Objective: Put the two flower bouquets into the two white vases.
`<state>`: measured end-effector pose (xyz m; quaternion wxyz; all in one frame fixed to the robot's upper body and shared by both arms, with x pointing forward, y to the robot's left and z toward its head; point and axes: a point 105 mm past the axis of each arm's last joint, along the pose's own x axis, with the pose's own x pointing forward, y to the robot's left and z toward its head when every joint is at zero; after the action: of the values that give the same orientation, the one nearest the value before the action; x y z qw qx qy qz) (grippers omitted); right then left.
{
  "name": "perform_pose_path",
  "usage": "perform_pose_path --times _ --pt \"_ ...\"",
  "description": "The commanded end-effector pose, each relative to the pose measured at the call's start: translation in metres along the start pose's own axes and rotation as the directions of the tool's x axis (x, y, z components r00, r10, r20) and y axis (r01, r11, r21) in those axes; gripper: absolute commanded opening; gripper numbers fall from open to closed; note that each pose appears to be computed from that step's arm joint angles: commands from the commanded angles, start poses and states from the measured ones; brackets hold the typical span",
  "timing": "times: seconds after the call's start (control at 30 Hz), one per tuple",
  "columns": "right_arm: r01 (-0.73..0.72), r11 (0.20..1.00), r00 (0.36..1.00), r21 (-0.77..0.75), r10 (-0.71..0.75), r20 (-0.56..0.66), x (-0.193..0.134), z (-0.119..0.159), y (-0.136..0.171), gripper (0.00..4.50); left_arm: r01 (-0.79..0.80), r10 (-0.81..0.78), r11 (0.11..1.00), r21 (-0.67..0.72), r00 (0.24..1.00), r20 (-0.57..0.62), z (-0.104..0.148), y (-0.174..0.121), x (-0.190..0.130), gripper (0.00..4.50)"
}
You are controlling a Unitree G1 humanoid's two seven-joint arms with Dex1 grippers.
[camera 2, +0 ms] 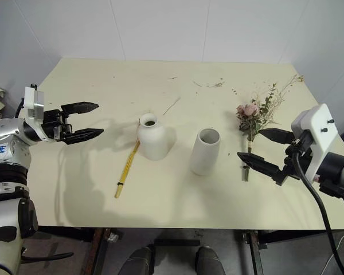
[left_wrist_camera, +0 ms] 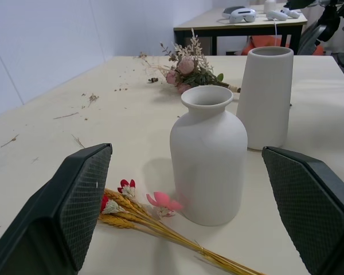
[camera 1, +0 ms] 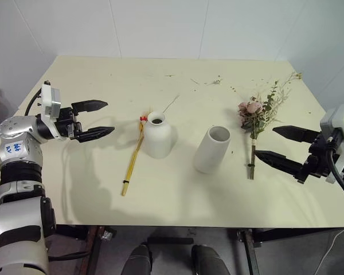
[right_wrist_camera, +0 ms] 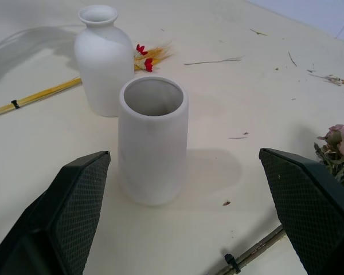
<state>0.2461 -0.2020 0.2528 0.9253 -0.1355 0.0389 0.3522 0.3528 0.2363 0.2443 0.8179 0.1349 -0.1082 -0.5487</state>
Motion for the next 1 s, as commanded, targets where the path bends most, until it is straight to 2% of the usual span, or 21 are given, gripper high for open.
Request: perform_pose_path --times 0.03,0.27,0.37,0.57,0.63,0.73,1.0 --pt "0.001 0.999 0.999 -0.054 0.002 0.053 0.001 0.012 0.004 4.41 0.016 -0.018 0.999 0.049 0.999 0.04 0.015 0.0 0.002 4.5" --pt "0.068 0.997 0.997 -0.034 -0.066 0.044 0.013 0.011 -0.01 4.41 0.083 -0.086 0.996 0.034 0.991 0.105 0.023 -0.008 0.007 4.5" --pt "0.125 0.992 0.992 -0.027 -0.126 -0.022 0.019 0.002 -0.016 4.41 0.105 -0.108 0.994 0.029 0.984 0.139 0.027 -0.011 0.008 4.5" --pt "0.151 0.988 0.975 0.019 -0.146 -0.166 0.023 -0.021 -0.025 4.41 0.182 -0.186 0.982 0.041 0.971 0.151 0.034 -0.021 0.019 4.5" --pt "0.187 0.982 0.955 0.027 -0.176 -0.237 0.022 -0.036 -0.031 4.41 0.211 -0.215 0.976 0.046 0.963 0.161 0.04 -0.025 0.024 4.5" --pt "0.321 0.945 0.901 0.054 -0.288 -0.324 0.021 -0.059 -0.056 4.41 0.245 -0.253 0.967 0.065 0.952 0.171 0.05 -0.026 0.031 4.5" --pt "0.451 0.882 0.854 0.137 -0.382 -0.353 0.049 -0.073 -0.093 4.41 0.339 -0.348 0.937 0.082 0.929 0.13 0.065 -0.033 0.047 4.5"
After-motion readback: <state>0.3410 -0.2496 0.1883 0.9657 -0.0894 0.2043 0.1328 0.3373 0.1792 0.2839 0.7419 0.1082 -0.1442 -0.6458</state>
